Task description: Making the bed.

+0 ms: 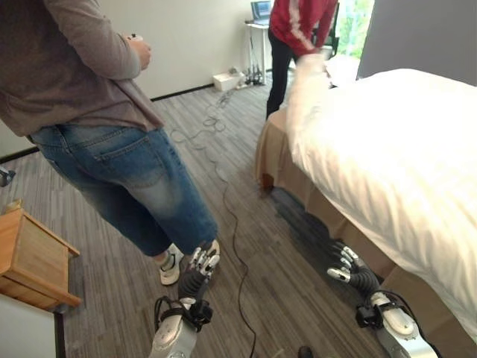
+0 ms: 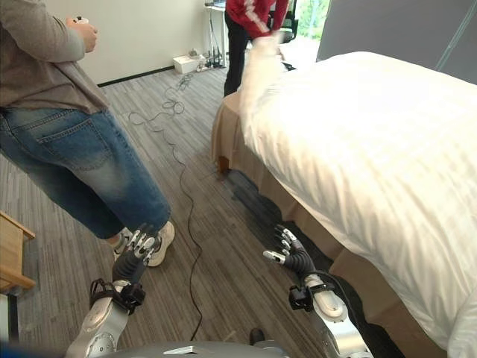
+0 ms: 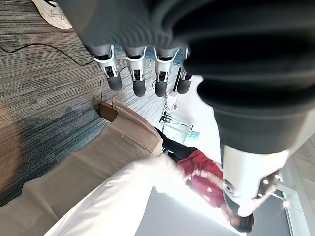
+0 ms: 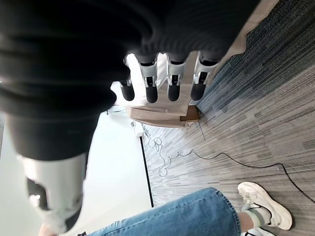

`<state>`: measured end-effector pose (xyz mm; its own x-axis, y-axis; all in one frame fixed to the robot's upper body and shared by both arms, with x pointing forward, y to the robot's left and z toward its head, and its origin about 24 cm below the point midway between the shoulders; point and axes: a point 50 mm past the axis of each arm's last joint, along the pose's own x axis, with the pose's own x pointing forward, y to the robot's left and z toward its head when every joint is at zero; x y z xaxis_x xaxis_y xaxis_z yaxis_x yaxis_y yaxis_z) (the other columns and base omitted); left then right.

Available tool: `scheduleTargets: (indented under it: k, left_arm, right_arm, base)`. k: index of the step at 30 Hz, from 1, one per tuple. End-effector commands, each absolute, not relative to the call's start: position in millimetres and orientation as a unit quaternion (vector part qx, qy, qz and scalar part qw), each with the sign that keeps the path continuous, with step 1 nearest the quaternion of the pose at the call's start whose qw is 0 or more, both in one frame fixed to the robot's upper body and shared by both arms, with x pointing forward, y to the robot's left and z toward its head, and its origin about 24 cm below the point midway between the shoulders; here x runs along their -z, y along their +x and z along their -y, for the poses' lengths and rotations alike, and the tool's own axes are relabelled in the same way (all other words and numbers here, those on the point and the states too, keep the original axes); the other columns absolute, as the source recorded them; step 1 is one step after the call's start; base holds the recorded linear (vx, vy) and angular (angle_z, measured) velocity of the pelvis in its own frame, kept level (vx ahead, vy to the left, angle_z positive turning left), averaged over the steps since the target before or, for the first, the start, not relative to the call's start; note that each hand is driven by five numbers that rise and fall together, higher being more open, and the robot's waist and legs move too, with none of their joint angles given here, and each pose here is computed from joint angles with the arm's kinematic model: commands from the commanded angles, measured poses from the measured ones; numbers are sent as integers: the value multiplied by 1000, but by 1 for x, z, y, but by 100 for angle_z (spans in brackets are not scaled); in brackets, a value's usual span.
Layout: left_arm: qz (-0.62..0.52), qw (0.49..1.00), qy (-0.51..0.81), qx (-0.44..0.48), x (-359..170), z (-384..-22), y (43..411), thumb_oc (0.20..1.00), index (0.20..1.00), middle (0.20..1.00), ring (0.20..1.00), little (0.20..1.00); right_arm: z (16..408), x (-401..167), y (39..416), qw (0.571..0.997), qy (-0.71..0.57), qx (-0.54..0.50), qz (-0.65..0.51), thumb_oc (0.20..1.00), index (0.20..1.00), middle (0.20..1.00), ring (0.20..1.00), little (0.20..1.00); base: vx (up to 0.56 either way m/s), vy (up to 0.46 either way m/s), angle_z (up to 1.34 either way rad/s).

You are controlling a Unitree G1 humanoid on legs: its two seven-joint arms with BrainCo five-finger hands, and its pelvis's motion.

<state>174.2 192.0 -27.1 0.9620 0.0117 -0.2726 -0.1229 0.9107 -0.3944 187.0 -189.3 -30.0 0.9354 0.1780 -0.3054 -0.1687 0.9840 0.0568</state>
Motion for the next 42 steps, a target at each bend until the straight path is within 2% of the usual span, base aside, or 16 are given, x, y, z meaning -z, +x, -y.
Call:
scheduleTargets:
  k: [1,19,20,21,29,33,39,42]
  left_arm:
    - [-85,975,-203,-24,13,-195,190,1000,1000,1000,1000,1000]
    - [-84,976,-201,-21,12,-193,193,1000,1000,1000,1000,1000]
    - [-7,998,-57,-28,-33,-229,210,1000,1000,1000,1000,1000]
    - [-7,998,-56,-26,-34,-228,210,1000,1000,1000,1000,1000]
    - [-15,997,-73,-24,-29,-223,211,1000,1000,1000,1000,1000]
    - [-25,980,-193,-42,-19,-214,216,1000,1000,1000,1000,1000]
    - [13,981,-191,-10,-37,-205,240,1000,1000,1000,1000,1000]
    - [12,983,-182,7,-39,-199,245,1000,1000,1000,1000,1000]
  right_arm:
    - [185,1,206,990,1,-111,-81,1000,1000,1000,1000,1000]
    - [182,3,206,990,48,-100,-83,1000,1000,1000,1000,1000]
    - [215,-27,211,996,12,-79,-46,1000,1000,1000,1000,1000]
    - [214,-28,213,996,8,-81,-44,1000,1000,1000,1000,1000]
    - [208,-27,217,995,16,-84,-42,1000,1000,1000,1000,1000]
    - [204,-30,218,995,11,-95,-33,1000,1000,1000,1000,1000]
    - [191,-36,227,985,-26,-166,-29,1000,1000,1000,1000,1000]
    - [193,-37,229,987,-27,-156,-27,1000,1000,1000,1000,1000]
  base:
    - [0,0,0]
    - [0,0,0]
    - [0,0,0]
    - [13,16,8]
    - [18,7,5]
    - [-1,-27,5]
    - [-105,-97,40]
    - [264,59,51]
